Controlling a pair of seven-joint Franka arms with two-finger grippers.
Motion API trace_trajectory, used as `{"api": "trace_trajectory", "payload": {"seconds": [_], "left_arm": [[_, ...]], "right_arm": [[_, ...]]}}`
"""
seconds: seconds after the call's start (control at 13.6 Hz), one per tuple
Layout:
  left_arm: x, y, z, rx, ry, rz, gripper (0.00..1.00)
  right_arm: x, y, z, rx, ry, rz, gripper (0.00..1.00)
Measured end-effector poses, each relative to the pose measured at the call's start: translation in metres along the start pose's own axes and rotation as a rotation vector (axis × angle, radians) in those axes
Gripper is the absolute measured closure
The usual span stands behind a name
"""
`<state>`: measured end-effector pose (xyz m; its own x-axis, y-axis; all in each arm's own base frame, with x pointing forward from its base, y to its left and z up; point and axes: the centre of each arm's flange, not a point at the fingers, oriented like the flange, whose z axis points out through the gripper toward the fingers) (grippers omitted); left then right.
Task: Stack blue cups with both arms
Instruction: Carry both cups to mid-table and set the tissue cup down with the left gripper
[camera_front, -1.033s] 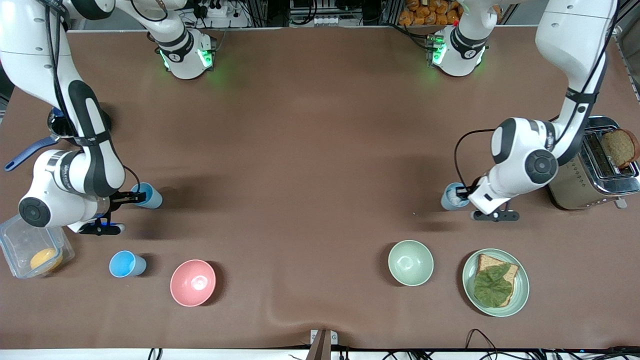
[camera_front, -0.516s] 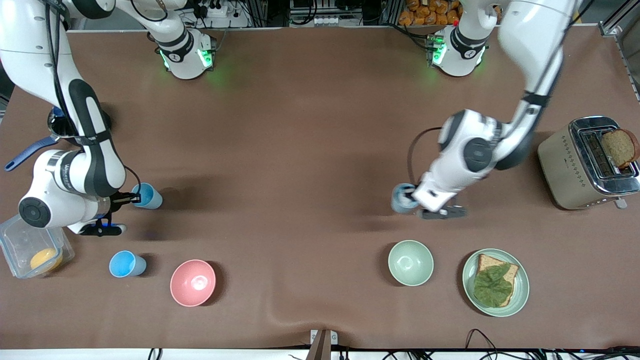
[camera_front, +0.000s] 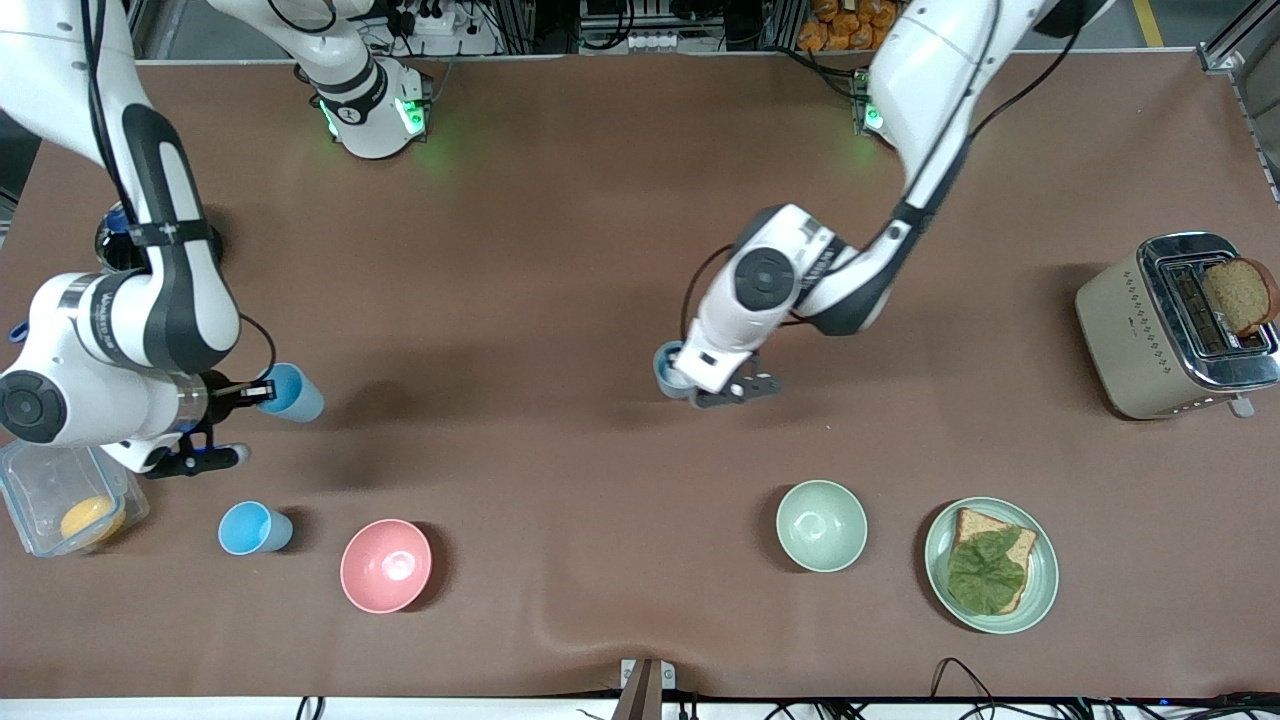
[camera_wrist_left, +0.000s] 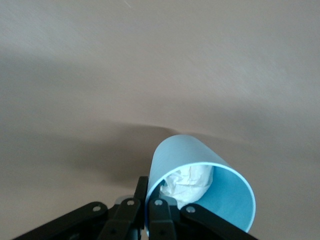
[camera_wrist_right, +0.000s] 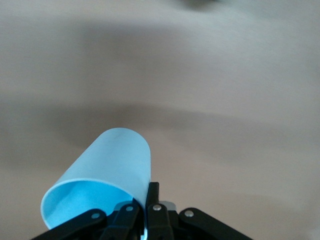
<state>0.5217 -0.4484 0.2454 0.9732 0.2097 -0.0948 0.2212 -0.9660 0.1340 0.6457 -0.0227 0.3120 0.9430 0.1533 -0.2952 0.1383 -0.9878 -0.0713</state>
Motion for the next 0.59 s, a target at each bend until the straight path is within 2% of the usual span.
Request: {"api": "trace_trajectory", "payload": {"seconds": [0.22, 0.37, 0.59], "left_arm": [[-0.024, 0.030, 0.011, -0.009, -0.006, -0.009, 0.97], [-0.034, 0.039, 0.017, -0.007, -0.012, 0.006, 0.97], [-0.041, 0.045, 0.026, -0.003, -0.020, 0.005, 0.96]], "right_arm": [[0.004, -0.036, -0.003, 0.027, -0.018, -0.041, 0.96], [0.007, -0.060, -0.006, 0.062, -0.010, -0.059, 0.96], [0.011, -0.115, -0.007, 0.078, -0.012, -0.021, 0.96]]}}
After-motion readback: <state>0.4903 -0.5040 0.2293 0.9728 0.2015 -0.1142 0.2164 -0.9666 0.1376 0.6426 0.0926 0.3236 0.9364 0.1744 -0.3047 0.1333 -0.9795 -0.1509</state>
